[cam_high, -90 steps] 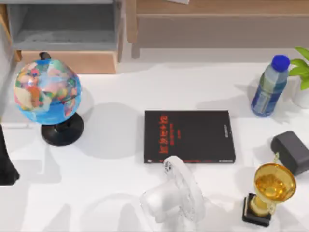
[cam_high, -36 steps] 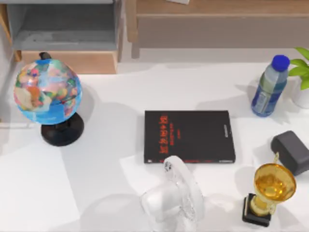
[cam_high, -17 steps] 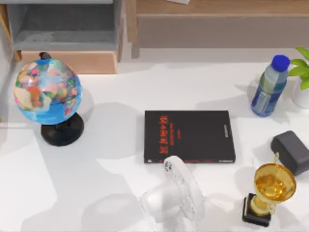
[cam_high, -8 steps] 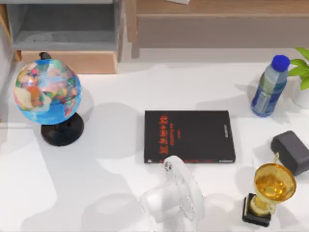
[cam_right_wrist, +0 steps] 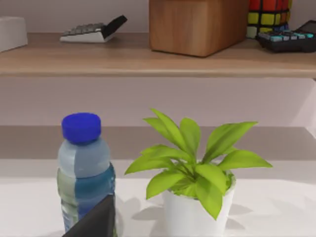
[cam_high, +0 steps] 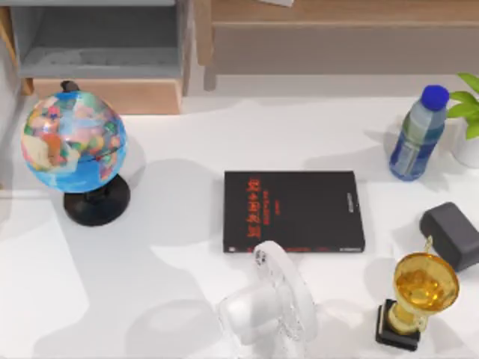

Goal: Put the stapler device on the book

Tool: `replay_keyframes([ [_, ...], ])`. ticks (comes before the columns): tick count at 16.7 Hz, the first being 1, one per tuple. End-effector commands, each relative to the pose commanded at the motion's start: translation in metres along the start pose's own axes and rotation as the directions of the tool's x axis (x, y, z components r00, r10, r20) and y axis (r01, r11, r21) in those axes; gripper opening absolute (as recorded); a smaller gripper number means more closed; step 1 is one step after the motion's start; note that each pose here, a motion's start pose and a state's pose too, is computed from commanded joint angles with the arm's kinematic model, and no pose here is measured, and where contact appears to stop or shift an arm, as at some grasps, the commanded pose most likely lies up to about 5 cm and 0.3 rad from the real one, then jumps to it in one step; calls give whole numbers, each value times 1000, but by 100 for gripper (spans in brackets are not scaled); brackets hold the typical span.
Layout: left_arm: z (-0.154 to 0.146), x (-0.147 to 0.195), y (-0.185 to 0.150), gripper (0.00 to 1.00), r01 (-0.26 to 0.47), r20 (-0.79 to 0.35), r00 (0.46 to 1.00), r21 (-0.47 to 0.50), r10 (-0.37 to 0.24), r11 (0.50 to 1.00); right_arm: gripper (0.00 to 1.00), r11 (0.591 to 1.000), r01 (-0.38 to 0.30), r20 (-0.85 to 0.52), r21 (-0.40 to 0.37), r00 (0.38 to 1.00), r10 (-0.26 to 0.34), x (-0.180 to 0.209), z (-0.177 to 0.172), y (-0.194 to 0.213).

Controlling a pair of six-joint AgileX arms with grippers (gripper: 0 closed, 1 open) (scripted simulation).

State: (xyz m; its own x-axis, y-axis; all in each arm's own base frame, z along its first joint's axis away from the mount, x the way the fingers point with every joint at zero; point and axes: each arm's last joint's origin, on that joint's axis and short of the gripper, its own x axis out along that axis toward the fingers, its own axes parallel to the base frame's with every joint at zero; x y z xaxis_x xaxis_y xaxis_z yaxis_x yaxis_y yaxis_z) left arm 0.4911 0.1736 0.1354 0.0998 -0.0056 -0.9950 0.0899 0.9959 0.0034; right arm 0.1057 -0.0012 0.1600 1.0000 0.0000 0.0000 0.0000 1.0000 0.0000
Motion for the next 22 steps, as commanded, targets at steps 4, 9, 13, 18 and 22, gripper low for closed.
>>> replay_keyframes([
  [4, -1, 0, 1, 0, -1, 0, 1000, -2, 1, 1000, 100, 1000, 0, 0, 0, 1000, 0, 0, 0, 0],
  [9, -5, -26, 1, 0, -25, 9, 1000, -19, 25, 1000, 100, 1000, 0, 0, 0, 1000, 0, 0, 0, 0],
  [13, -10, -72, -11, 0, -89, 35, 995, -29, 90, 996, 100, 1000, 0, 0, 0, 1000, 0, 0, 0, 0],
  [18, -14, -137, -55, 0, -203, 90, 975, 5, 201, 979, 100, 1000, 0, 0, 0, 1000, 0, 0, 0, 0],
  [22, -25, -173, -89, 0, -280, 100, 956, 20, 277, 960, 100, 1000, 0, 0, 0, 1000, 0, 0, 0, 0],
])
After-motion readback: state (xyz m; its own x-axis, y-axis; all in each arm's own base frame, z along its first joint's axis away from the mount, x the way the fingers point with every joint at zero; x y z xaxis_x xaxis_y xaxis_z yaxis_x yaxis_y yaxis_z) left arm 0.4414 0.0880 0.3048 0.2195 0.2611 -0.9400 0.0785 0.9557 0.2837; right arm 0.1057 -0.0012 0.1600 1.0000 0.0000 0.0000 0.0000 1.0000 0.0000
